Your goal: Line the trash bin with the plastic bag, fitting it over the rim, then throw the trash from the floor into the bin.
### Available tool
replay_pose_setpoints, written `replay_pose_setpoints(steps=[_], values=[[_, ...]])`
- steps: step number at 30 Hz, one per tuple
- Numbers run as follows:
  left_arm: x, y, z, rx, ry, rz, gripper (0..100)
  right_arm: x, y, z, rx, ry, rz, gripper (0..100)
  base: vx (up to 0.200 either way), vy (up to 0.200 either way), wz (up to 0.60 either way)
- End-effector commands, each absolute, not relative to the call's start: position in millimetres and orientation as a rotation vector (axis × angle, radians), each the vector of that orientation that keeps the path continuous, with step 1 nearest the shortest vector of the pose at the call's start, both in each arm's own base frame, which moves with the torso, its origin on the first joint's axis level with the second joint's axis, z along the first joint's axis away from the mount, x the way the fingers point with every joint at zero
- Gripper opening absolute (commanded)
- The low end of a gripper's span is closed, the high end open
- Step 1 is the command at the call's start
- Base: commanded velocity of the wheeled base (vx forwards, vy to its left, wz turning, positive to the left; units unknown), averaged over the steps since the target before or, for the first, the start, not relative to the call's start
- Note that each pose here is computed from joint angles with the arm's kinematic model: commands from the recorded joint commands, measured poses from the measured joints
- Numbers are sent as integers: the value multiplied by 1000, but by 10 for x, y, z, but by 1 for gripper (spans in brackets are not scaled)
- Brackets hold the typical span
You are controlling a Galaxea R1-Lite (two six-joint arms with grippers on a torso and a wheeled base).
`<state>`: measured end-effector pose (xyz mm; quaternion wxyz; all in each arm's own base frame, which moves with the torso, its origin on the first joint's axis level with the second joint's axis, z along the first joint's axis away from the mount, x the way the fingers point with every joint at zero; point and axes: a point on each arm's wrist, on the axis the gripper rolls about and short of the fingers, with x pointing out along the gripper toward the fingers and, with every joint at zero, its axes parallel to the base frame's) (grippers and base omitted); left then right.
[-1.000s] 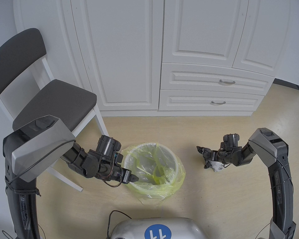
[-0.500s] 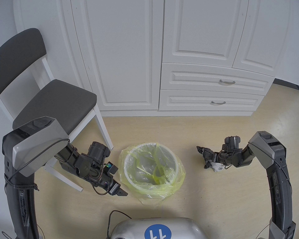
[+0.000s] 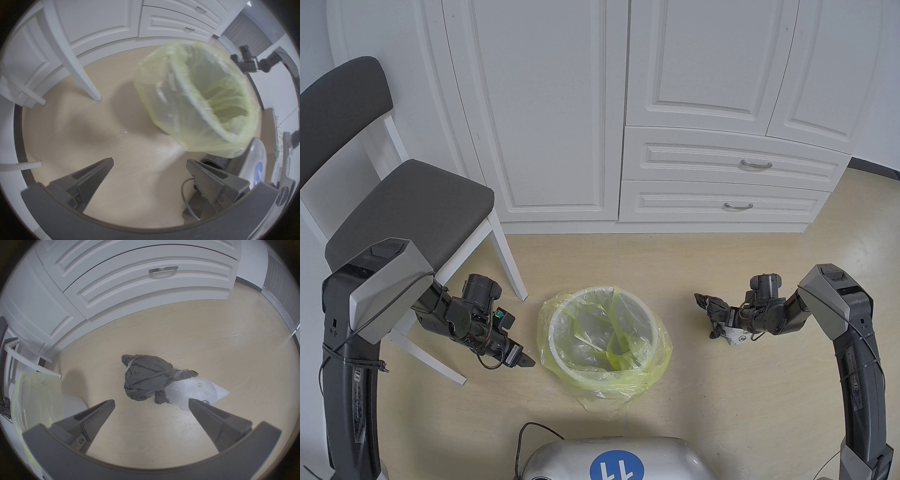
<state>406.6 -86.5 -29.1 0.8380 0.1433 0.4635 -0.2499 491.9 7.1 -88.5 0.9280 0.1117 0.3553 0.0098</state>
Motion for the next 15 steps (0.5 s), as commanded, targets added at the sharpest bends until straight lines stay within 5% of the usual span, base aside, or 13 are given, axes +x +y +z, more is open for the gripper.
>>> replay_pose_setpoints(steps=[1,15], values=[[4248,-823,-539,238,996,-455,100,4933,65,-898,230,728,18,100,0,0,0],[4571,-1225,-492,59,817,-391,100,4935,65,-902,242,728,10,100,0,0,0]])
